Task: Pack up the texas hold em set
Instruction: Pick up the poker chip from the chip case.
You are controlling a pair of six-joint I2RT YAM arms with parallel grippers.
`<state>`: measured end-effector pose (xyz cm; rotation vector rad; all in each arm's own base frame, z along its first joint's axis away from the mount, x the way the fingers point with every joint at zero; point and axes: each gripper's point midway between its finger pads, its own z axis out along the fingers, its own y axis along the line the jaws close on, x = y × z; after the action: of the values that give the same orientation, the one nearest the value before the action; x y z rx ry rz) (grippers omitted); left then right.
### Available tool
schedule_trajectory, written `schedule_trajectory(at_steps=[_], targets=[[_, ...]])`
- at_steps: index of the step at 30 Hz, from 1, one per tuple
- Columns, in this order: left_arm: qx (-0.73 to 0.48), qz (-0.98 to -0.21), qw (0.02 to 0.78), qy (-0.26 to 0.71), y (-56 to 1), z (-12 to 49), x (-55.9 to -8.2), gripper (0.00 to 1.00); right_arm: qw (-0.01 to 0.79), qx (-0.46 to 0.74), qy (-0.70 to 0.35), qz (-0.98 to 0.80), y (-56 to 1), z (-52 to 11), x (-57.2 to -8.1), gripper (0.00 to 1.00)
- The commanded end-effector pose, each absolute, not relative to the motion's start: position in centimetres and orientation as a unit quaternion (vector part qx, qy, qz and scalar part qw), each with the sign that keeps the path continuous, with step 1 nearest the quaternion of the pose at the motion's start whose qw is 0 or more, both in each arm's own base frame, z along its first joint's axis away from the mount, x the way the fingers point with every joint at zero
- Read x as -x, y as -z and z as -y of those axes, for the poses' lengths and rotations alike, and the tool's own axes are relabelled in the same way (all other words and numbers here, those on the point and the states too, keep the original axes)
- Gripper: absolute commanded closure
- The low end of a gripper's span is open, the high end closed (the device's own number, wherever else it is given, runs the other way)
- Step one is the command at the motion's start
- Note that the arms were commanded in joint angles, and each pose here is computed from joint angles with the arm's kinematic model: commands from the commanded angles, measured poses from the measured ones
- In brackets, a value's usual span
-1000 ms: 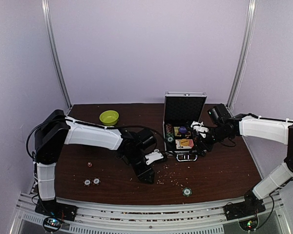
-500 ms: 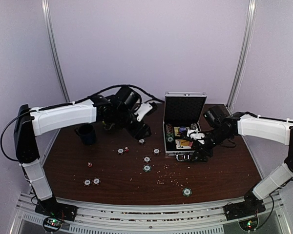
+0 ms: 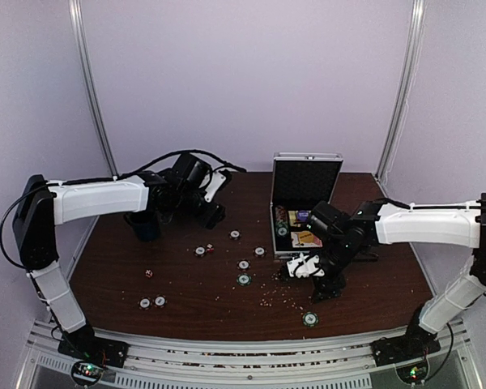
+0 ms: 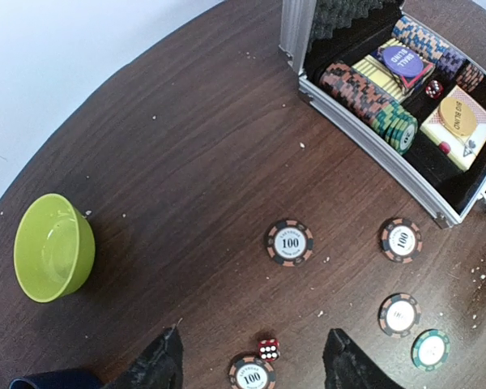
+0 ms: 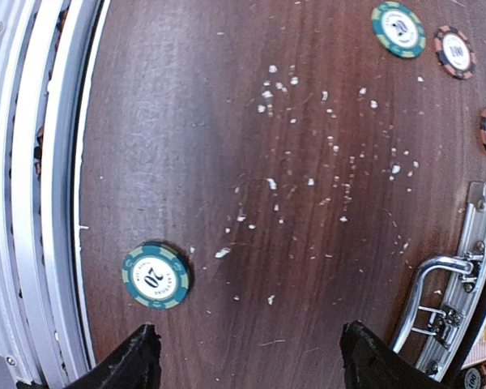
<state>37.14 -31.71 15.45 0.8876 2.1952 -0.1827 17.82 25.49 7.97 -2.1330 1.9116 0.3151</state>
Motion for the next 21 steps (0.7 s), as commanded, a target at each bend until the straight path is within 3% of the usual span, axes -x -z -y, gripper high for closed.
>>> schedule_trajectory(at_steps=[1,21], targets=[[-0.325,-0.847,0.414,0.075,-17.6,32.0,-38.5,0.40,0.093,0.764,-0.061,-0.635,-6.1,-24.5,-15.9,0.22],[-0.326,-0.848,0.412,0.068,-17.4,31.8,-38.5,0.40,0.074,0.770,-0.076,-0.629,-3.3,-25.4,-12.0,0.28]])
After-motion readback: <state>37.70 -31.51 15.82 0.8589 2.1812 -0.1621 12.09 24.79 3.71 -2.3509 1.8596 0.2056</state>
